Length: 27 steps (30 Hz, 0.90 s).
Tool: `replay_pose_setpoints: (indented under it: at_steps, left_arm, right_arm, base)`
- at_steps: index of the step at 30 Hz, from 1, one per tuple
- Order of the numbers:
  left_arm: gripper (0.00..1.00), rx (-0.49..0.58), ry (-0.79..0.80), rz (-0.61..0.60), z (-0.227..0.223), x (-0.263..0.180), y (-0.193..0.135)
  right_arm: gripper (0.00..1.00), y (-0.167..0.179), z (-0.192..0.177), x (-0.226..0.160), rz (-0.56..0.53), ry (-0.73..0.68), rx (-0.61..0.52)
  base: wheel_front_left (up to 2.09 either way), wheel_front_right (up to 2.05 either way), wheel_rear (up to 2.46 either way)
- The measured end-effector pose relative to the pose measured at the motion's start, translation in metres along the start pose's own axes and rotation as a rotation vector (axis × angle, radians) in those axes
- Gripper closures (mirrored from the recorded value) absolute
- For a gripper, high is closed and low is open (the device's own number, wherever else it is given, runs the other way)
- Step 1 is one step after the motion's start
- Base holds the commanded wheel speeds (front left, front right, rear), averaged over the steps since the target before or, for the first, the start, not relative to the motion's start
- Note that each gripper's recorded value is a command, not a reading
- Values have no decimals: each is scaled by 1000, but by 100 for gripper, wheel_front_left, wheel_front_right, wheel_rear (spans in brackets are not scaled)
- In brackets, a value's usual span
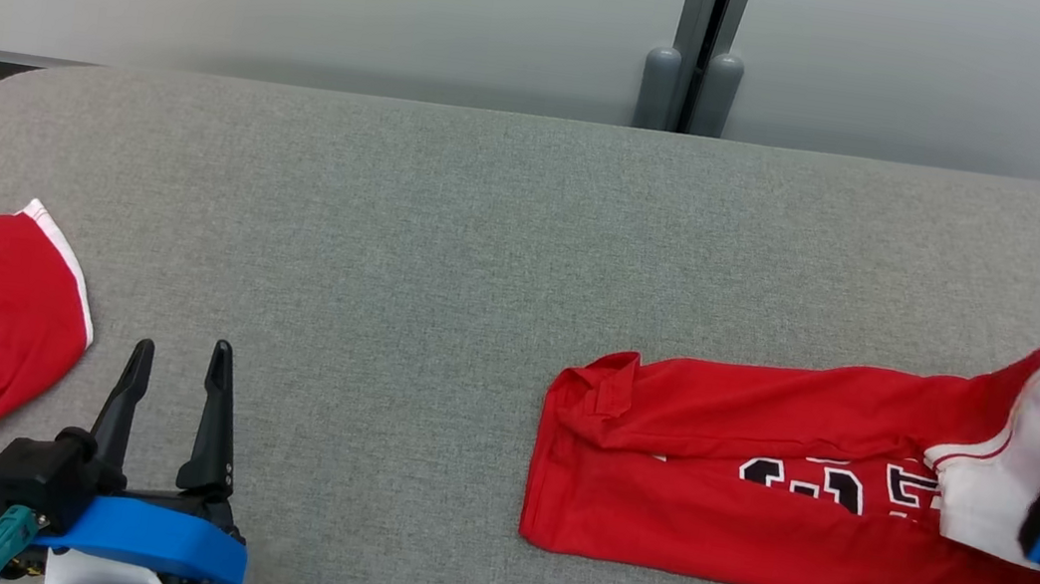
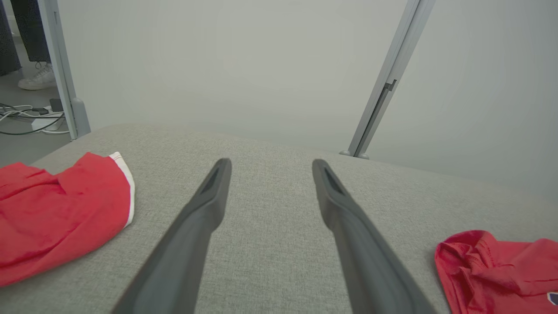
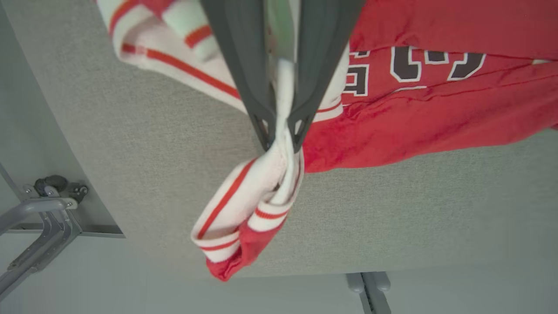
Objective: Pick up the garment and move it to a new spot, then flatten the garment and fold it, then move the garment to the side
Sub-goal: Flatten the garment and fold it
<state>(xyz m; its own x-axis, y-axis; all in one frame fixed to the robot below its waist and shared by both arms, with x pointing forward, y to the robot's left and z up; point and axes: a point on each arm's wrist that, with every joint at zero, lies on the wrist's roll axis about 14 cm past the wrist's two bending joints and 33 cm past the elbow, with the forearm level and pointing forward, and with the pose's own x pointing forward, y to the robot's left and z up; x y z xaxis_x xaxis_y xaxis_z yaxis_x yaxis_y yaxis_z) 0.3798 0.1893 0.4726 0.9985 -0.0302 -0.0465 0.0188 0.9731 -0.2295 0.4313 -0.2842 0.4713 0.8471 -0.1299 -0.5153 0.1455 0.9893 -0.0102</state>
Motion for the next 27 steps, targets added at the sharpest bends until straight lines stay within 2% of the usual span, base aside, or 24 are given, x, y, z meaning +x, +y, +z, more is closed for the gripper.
replay_pose_setpoints:
  at_steps: [8, 9, 10, 24, 25, 26, 27]
  left_arm:
    - [0, 0, -1, 5, 2, -4, 1]
    - [0, 0, 0, 5, 2, -5, 2]
    - [0, -1, 0, 5, 2, -5, 2]
    - [0, -3, 26, 24, -5, -15, 8]
    - [0, -4, 28, 26, -6, -15, 9]
    - [0, -3, 29, 28, -6, -15, 10]
    - [0, -4, 30, 29, -6, -15, 10]
  right_arm:
    - [100, 129, -4, -14, 313, 9, -105]
    - [100, 161, -11, -18, 395, 26, -116]
    - [100, 173, -15, -19, 426, 39, -120]
    - [100, 257, -53, -11, 643, 163, -150]
    - [89, 259, -56, -10, 646, 169, -151]
    - [0, 260, -59, -10, 650, 174, -152]
    - [0, 263, -60, -10, 658, 177, -146]
  base:
    - [0, 0, 0]
    - [0, 0, 0]
    - [0, 0, 0]
    - [0, 0, 0]
    - [0, 0, 0]
    - [0, 0, 0]
    - [0, 0, 0]
